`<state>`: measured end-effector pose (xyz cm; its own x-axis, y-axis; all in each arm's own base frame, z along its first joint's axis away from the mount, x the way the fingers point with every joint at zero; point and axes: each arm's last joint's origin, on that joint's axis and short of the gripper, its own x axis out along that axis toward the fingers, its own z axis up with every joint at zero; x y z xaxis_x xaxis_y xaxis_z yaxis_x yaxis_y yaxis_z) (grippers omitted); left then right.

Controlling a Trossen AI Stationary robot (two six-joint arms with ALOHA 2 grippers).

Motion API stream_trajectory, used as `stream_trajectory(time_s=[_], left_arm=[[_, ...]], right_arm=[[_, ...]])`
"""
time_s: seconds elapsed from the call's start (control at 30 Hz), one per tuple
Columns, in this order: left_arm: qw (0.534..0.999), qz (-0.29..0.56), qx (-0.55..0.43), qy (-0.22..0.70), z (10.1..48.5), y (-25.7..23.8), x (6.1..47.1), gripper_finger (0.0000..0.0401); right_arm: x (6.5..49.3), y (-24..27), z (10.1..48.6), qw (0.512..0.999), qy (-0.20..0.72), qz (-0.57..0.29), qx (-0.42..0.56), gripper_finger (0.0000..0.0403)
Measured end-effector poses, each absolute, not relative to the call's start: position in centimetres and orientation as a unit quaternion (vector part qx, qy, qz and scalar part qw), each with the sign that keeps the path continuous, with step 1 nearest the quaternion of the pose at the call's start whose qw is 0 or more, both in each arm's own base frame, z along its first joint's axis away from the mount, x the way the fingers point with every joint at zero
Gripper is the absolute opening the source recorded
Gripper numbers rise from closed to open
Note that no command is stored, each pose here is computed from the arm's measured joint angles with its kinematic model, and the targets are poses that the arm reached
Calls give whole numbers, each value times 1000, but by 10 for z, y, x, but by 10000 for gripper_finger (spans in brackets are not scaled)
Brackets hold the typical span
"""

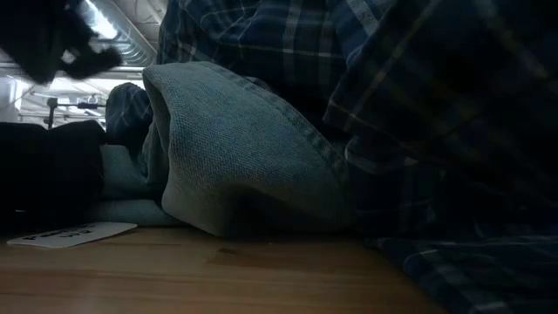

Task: Sort clothes
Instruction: Put the black shorts into the white laundry bin

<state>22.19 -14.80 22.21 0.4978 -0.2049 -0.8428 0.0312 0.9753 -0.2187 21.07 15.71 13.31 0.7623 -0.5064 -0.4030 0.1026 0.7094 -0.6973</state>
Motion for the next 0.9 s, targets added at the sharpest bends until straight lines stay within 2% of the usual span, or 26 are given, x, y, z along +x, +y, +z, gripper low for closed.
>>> stream_trajectory(time_s=[0.17,0.47,0.9], left_arm=[[882,-72,-75,459,242,-149,230,4],[869,-12,-91,486,231,-143,224,6],[870,0,-104,482,230,-143,224,13]], right_arm=[[211,157,133,875,298,-174,-339,215],[211,157,133,876,300,-170,-337,215],[211,157,133,877,300,-170,-336,215]])
